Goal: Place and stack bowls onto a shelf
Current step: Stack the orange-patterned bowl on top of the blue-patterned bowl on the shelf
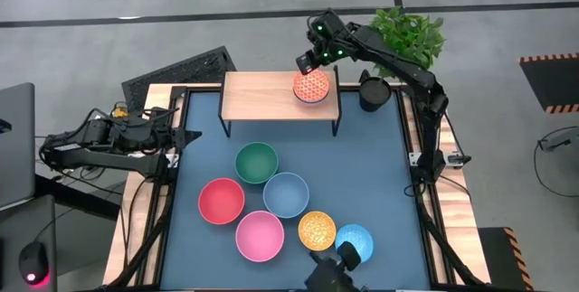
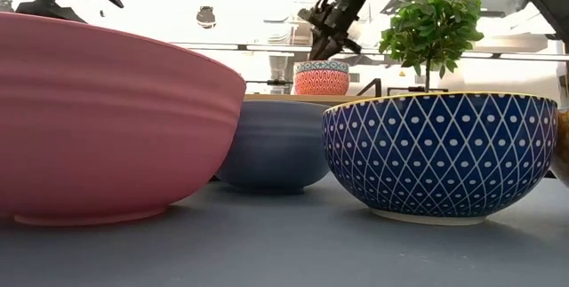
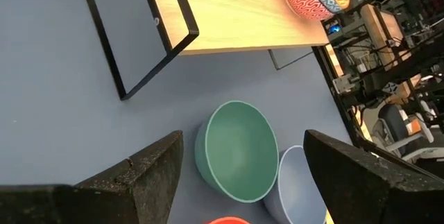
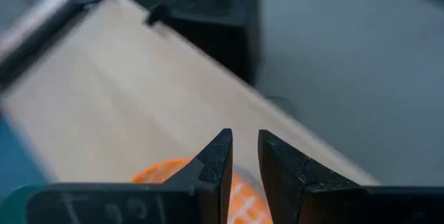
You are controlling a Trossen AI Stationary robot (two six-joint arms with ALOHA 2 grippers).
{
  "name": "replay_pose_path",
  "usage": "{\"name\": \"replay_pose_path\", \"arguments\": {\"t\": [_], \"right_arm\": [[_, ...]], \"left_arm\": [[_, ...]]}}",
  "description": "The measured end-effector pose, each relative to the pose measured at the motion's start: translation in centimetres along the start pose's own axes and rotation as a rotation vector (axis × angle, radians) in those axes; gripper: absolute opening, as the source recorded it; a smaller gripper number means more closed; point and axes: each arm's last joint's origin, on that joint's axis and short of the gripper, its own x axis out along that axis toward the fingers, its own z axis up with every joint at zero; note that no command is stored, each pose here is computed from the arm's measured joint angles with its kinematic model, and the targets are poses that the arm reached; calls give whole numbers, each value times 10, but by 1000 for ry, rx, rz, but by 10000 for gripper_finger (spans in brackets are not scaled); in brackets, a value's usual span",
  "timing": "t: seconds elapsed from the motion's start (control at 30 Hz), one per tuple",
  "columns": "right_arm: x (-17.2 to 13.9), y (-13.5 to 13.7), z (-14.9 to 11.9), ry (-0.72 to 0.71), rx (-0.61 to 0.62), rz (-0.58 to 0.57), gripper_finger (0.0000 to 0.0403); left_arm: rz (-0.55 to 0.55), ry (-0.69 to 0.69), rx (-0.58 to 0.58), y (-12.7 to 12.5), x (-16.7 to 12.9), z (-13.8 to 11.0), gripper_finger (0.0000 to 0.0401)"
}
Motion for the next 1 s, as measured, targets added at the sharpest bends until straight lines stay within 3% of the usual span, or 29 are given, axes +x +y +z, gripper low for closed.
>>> {"name": "replay_pose_path", "arguments": {"t": [0.17, 0.27, 0.63, 1.0], "right_arm": [[-1, 29, -7, -63, -188, -223, 93], [-2, 45, -11, -92, -273, -299, 87], [-2, 46, -18, -40, -271, -324, 66], [8, 45, -23, 21, -261, -272, 65]], "left_arm": [[1, -2, 2, 0, 0, 0, 283], [2, -4, 2, 0, 0, 0, 283], [4, -6, 15, 0, 0, 0, 283], [0, 2, 18, 0, 0, 0, 283]]}}
